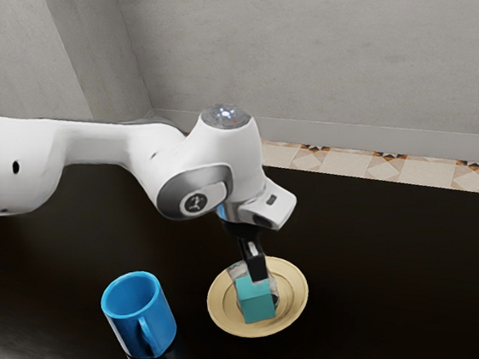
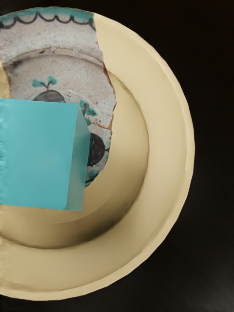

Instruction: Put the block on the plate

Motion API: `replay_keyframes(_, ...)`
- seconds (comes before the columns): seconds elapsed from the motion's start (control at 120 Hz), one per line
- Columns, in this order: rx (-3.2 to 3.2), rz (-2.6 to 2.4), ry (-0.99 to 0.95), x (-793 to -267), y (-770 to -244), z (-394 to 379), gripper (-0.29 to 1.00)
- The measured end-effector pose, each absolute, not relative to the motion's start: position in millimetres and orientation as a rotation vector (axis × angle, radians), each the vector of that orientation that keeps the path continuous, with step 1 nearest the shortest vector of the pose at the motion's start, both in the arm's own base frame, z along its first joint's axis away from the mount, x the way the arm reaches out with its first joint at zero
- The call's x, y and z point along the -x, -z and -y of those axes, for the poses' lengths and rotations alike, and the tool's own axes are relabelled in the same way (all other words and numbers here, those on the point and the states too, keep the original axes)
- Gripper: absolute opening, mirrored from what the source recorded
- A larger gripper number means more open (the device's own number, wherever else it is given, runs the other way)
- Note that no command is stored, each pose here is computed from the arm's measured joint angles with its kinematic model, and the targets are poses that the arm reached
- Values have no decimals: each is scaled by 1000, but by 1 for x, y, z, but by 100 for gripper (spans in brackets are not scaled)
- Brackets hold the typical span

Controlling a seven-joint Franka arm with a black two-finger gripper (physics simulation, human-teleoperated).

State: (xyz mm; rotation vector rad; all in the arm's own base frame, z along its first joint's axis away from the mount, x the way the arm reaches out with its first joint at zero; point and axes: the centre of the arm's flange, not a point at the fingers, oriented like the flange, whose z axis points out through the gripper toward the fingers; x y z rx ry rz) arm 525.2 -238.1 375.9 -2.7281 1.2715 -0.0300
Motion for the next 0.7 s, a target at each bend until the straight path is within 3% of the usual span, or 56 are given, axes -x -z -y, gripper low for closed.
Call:
replay_keyframes(0.408, 2789, -1140, 116, -550, -468, 222, 70)
replay_keyframes(0.7, 2867, -916, 84, -580, -513, 155, 70)
